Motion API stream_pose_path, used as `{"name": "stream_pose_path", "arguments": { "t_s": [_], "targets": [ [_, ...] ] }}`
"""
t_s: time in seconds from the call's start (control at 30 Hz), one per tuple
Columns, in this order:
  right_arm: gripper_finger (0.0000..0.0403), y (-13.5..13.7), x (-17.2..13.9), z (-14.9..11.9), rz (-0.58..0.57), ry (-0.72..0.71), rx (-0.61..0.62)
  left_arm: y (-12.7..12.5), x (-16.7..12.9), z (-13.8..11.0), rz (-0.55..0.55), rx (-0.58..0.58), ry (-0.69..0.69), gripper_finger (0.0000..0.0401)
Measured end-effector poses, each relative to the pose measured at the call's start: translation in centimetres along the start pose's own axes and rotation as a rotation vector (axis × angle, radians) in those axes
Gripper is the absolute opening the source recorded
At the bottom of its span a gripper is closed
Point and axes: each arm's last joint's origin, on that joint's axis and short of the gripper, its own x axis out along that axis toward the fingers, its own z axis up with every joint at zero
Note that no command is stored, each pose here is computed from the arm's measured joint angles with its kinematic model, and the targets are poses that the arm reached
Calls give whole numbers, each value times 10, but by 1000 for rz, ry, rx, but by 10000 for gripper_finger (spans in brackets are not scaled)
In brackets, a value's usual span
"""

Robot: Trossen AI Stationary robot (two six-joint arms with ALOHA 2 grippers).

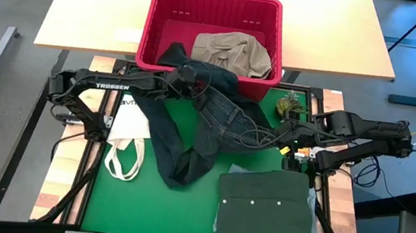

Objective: Fold Laundry from Bin
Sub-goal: Remove the dark blue jean from the red bin

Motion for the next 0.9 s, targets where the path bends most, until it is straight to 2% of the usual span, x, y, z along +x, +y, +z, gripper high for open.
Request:
{"name": "stream_pose_path", "arguments": {
  "t_s": [0.5,0.63,0.83,0.9],
  "targets": [
    [19,0,0,0,-1,2,0,-7,28,-17,19,-21,61,180],
    [19,0,0,0,-1,3,-1,-8,28,-16,15,-20,54,138],
    [19,0,0,0,-11,2,-1,-12,24,-16,-4,31,47,16],
    [19,0,0,0,-12,3,-1,-16,20,-16,-17,41,42,10]
  ]
}}
